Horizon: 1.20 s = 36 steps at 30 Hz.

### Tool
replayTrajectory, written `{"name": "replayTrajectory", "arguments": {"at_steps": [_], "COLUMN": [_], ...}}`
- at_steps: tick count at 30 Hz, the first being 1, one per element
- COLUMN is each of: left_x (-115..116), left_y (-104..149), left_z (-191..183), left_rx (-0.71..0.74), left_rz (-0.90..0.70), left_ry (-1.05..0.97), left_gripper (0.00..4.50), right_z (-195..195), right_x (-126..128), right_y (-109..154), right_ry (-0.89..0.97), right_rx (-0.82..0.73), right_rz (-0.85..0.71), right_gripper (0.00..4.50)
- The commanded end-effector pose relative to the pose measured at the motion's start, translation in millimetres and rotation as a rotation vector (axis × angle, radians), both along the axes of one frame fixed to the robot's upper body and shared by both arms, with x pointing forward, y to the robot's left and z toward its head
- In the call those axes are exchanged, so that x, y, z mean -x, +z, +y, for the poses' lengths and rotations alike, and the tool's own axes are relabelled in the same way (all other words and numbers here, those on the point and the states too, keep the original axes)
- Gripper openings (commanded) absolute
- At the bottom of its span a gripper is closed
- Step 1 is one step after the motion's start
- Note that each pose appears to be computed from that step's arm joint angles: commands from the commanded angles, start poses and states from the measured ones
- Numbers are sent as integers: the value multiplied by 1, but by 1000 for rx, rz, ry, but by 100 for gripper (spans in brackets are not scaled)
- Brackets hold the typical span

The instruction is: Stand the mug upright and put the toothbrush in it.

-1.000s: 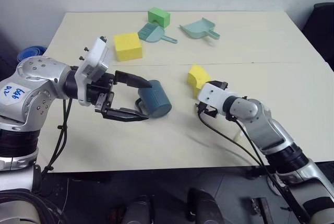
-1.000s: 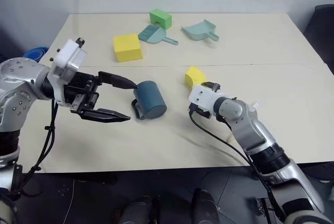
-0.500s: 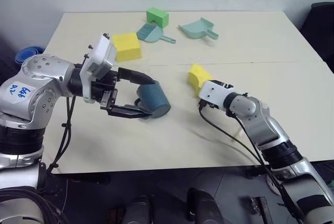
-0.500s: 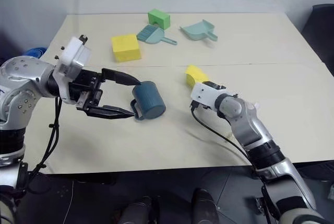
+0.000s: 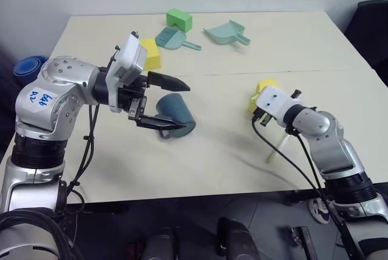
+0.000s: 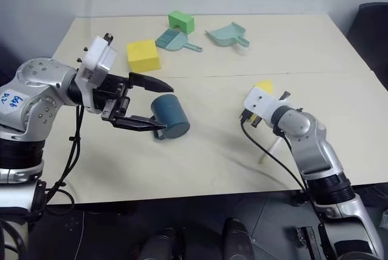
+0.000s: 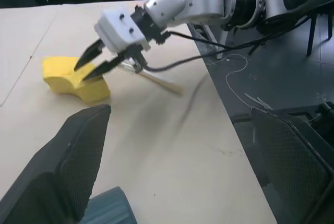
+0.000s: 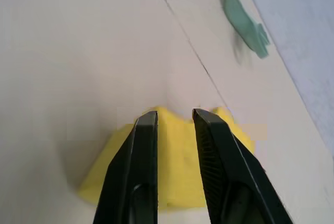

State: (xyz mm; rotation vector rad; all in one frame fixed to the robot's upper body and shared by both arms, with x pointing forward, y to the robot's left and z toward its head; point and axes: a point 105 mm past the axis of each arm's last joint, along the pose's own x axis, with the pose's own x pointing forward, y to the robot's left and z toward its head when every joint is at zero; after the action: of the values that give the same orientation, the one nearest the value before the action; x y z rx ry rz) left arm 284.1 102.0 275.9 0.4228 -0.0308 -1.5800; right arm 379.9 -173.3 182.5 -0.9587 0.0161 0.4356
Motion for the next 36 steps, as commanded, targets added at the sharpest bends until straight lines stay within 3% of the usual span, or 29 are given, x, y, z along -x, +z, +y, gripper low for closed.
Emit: {"name": "replayTrajectory", "arguments": {"at_steps": [1,4,8,12,16,21,35,36], "left_x": [2,2,0,1,1,0,-4,-4], "left_y": [6,6,7,6,4,7,14,14], "left_z": [0,0,1,2,3,2,3,4], "left_rx": [4,6,5,8,2,7,4,4], "left_rz": [-36,-34,-39,-37,-36,-40,-63,-65], "left_ry": [-2,-2,5,5,8,2,7,8], "left_gripper": [450,450,450,450,450,450,450,450], "right_z": [-25,-41,-29,-30,-36,-44,-40,-41], "right_x": [4,10,16,27,50,53,7,5], "right_y": [28,29,30,40,32,9,-27,-28], "right_ry": [-68,-99,-66,-79,-43,-11,37,36], "right_rx": [19,16,-16,-20,121,248,314,312], "right_rz": [-95,-75,-53,-70,-49,-24,-14,-15], "right_gripper": [113,113,113,203,328,328,328,311]}}
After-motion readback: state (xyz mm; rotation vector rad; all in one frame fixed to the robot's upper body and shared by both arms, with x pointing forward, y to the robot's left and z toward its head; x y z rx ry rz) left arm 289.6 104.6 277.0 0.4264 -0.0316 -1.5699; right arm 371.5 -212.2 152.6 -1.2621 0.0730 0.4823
